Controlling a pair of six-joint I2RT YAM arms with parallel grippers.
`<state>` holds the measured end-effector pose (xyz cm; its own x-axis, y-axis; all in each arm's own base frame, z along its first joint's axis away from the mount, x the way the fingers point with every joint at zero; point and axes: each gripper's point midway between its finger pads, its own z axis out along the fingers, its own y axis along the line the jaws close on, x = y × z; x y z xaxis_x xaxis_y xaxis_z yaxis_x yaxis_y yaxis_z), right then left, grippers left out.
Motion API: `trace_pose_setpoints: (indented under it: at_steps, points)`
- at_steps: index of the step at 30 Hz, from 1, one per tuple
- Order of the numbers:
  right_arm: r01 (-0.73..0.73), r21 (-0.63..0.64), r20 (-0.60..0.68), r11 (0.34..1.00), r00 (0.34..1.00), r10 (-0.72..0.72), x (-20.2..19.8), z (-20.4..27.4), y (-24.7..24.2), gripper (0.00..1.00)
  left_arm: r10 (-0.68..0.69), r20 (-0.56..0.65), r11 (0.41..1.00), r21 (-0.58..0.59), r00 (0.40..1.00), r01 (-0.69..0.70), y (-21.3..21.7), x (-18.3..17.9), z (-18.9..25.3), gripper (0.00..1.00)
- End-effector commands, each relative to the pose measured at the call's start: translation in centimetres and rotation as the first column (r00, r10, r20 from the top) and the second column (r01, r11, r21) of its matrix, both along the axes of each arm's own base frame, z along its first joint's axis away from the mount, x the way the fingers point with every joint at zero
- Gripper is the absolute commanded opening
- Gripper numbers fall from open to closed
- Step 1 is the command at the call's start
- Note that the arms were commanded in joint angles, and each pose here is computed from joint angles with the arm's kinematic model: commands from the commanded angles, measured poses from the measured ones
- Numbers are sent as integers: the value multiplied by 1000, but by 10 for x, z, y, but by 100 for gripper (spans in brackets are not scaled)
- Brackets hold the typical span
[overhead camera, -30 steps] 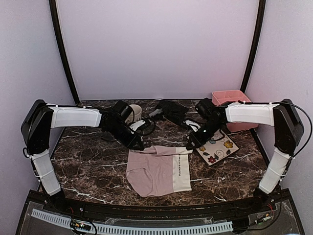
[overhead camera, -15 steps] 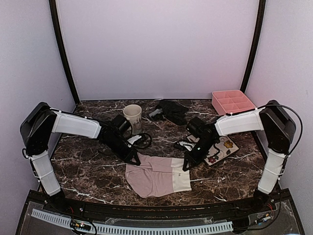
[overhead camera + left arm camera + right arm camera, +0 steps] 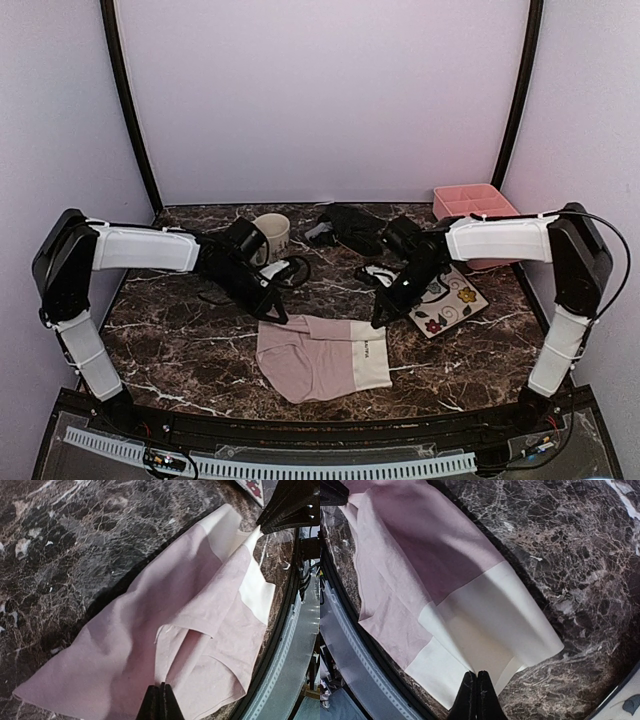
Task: Roll the underwear
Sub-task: Fold the underwear at the center of the board.
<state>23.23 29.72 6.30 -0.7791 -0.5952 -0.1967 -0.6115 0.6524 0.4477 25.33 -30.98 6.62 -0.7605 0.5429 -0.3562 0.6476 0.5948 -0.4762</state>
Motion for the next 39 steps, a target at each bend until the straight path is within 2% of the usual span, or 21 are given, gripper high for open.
trace_pose_setpoints:
  at_steps: [1,7,10,16,22,26,29,32,39]
  points:
    - [14,-2,-21,1000,1000,-14,-18,17,-11,0,-39,2,998,-39,999,39,6,-27,32,0]
    - [11,-13,-98,1000,995,-12,-55,2,-20,0,-45,-59,998,-38,997,42,6,-61,23,0]
    - [22,-26,-118,999,993,-25,-60,-10,-20,0,-22,-97,999,-32,995,19,3,-71,6,0]
    - [43,-53,-142,998,989,-50,-57,-38,-16,0,80,-129,996,46,988,-75,7,-62,-35,0]
    - [40,-75,-135,996,990,-50,-47,-52,-10,0,151,-101,982,126,983,-138,22,-35,-59,0]
    - [29,-90,-108,995,993,-39,-32,-54,-4,0,166,-64,980,126,984,-157,31,-12,-52,0]
    - [25,-92,-87,995,996,-33,-24,-46,-3,0,125,-51,988,100,991,-119,27,-7,-38,0]
    - [24,-75,-77,997,997,-30,-26,-31,-5,0,85,-65,996,41,994,-83,21,-14,-21,0]
    - [29,-19,-101,999,994,-30,-45,-11,-3,0,53,-86,998,-10,995,-54,27,-37,4,0]
